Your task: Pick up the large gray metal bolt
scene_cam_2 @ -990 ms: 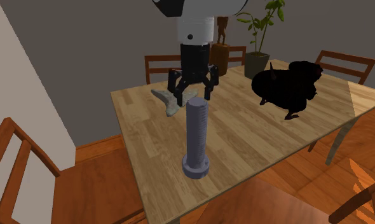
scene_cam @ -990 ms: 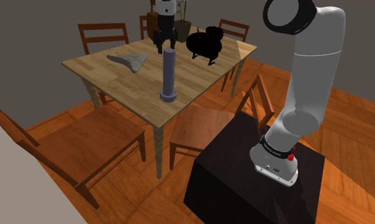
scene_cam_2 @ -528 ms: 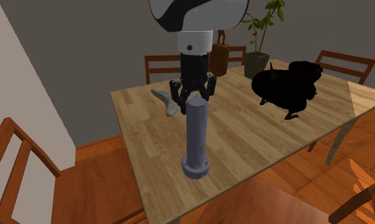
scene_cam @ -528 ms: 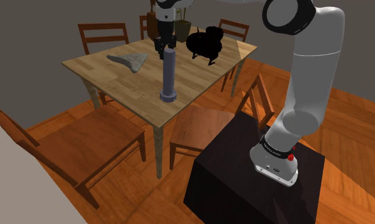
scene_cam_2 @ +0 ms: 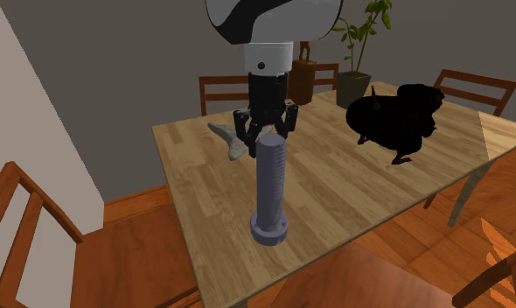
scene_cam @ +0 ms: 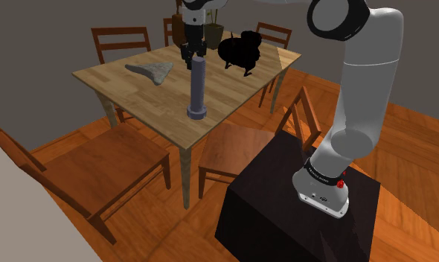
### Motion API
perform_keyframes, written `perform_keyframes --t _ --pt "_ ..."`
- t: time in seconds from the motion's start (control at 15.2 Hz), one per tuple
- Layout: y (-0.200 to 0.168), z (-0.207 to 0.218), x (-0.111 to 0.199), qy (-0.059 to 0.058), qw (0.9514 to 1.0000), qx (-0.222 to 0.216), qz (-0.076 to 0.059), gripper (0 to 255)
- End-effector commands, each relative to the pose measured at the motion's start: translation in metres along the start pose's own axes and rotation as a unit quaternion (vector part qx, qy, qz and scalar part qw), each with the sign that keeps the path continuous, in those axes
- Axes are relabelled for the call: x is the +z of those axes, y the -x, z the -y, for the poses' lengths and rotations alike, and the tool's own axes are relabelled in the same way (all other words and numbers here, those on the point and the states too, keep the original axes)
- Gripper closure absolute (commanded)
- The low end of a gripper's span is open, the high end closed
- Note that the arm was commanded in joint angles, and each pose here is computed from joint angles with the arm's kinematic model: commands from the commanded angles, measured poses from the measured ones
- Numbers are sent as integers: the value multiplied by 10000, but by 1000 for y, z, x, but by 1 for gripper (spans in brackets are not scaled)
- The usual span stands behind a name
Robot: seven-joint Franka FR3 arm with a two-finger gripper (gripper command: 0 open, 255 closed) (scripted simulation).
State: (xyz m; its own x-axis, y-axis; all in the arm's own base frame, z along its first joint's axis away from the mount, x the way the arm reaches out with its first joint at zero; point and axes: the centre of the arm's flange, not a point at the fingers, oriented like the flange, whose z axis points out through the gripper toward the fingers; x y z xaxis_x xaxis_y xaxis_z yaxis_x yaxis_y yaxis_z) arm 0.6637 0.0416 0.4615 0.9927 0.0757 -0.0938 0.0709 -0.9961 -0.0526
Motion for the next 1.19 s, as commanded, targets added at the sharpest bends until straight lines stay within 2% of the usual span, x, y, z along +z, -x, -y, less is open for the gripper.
perform_keyframes --t 0.0,0.99,1.12 --pt "0 1 0 -3 10000 -2 5 255" --pt "7 5 -78 -3 10000 -2 5 255" --pt "7 5 -79 -3 10000 -2 5 255"
